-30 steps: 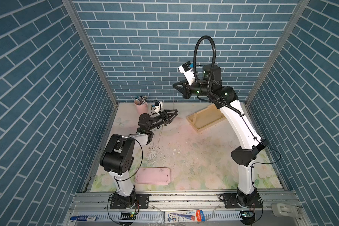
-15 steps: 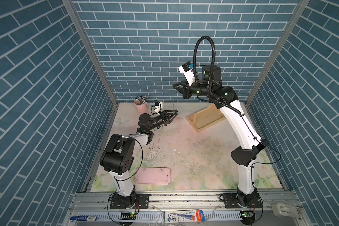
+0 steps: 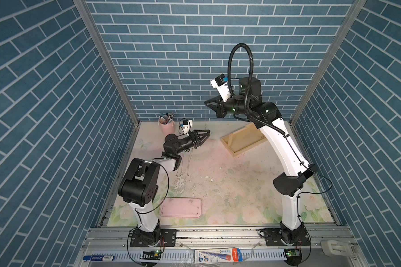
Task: Take the necklace off the jewelry display stand
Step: Place the necklace at the center of the board.
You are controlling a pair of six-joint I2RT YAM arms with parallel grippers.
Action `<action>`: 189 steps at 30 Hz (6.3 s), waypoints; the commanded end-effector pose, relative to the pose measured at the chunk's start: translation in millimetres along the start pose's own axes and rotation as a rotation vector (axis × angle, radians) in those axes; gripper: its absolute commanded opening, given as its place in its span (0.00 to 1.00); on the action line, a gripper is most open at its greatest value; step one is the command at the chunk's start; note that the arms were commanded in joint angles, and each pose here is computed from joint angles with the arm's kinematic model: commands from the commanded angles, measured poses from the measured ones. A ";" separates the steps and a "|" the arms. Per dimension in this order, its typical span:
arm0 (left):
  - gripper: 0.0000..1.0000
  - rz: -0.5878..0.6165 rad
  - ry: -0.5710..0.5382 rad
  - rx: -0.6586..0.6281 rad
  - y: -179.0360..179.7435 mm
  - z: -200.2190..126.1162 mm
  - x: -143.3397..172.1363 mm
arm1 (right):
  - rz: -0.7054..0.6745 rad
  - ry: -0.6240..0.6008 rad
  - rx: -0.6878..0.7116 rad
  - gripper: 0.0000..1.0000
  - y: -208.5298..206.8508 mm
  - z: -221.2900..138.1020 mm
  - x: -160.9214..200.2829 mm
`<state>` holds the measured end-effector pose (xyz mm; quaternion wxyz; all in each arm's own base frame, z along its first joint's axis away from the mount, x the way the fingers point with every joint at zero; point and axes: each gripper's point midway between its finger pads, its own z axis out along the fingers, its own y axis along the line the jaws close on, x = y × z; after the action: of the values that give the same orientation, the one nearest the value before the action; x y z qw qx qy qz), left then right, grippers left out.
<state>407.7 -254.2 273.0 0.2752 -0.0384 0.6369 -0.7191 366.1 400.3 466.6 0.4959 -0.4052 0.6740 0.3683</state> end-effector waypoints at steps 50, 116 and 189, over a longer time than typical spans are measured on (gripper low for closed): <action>0.35 0.014 0.009 0.004 5.6 1.1 4.5 | -0.090 0.004 0.105 0.00 -19.7 -8.2 -4.1; 0.10 0.079 0.064 -0.146 16.5 1.7 23.4 | -0.030 0.044 0.140 0.00 -37.8 -6.6 18.3; 0.11 -0.143 -0.043 -0.945 209.3 -155.6 153.5 | 0.400 0.417 0.120 0.00 -56.2 149.0 313.1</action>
<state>295.3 -198.1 19.7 0.2022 -0.2045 0.8748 -0.3899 411.6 444.7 111.9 0.2775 -0.3059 0.8553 0.3130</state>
